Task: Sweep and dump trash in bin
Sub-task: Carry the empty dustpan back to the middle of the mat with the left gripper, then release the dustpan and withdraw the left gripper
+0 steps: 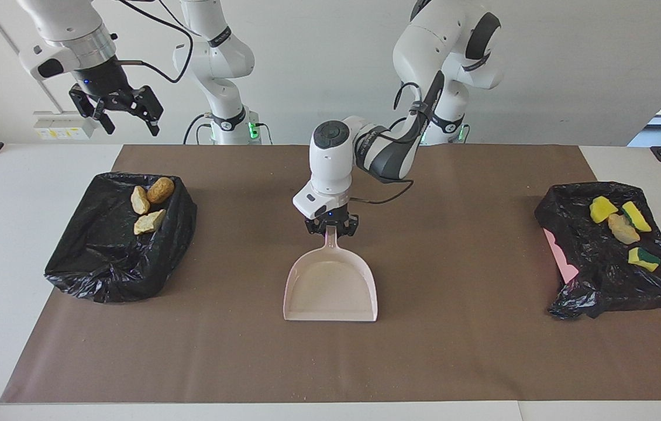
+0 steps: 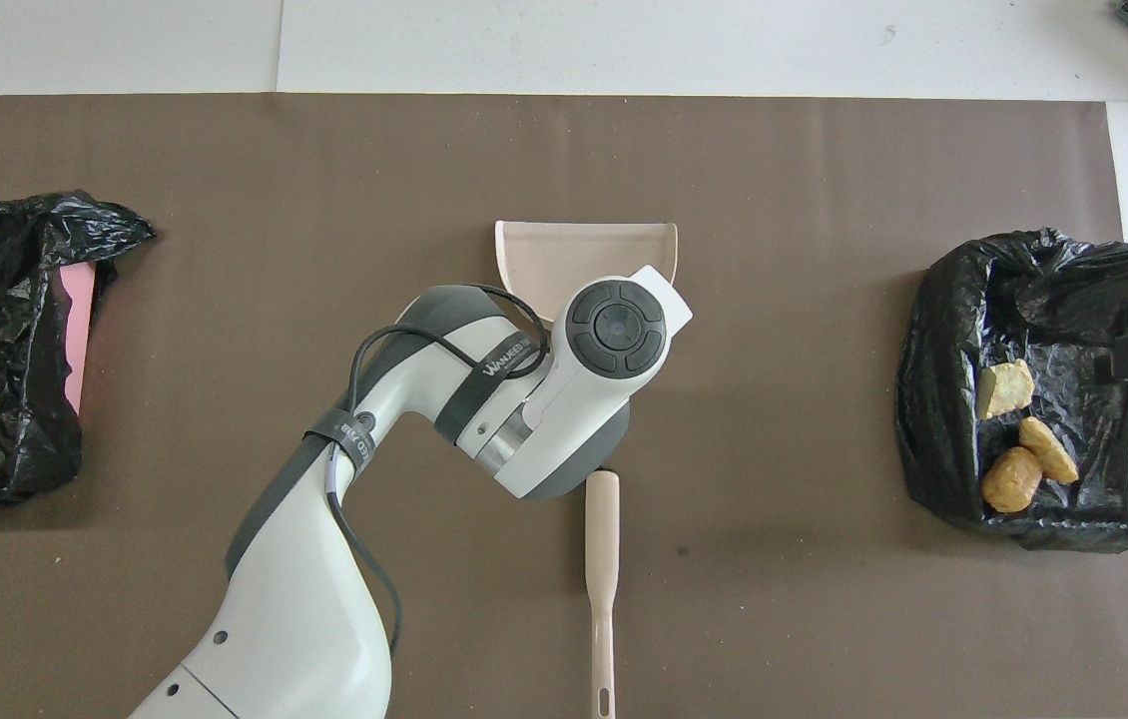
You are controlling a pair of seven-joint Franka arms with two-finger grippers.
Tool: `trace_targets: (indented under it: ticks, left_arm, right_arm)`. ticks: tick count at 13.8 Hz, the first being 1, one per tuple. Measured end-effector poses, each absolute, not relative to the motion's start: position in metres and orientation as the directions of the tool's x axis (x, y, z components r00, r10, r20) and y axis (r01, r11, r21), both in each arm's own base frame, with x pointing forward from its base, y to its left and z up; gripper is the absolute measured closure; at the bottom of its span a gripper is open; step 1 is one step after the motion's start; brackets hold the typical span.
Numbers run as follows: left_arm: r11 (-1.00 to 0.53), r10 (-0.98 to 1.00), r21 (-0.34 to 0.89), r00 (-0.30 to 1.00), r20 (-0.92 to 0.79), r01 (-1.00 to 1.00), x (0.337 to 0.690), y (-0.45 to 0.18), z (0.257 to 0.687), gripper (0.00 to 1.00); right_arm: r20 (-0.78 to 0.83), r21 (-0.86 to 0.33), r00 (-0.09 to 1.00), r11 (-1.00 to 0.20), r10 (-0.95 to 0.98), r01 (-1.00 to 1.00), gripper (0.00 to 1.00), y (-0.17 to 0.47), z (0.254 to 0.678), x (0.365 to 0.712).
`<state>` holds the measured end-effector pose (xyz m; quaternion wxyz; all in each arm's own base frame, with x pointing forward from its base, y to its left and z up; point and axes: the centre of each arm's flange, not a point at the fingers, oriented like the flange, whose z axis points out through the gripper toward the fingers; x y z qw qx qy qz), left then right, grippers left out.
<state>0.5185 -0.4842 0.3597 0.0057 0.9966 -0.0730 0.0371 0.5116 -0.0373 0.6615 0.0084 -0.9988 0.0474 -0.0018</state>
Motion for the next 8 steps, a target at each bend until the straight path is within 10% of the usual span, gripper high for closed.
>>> trace_targets:
  ticks: [2,8]
  left_arm:
    - [-0.99,-0.133,0.03,0.989,0.063,-0.135,0.5137,-0.4899,0.3601,0.85]
    - [-0.992,-0.12,0.033,0.991,0.063,-0.122,0.5171,-0.4857,0.365,0.2]
  right_arm:
    - [0.003,-0.017,0.996,-0.995,-0.095,-0.095,0.0,-0.0373,0.6615,0.5116]
    - [0.003,-0.017,0.996,-0.995,-0.095,-0.095,0.0,-0.0373,0.6615,0.5116]
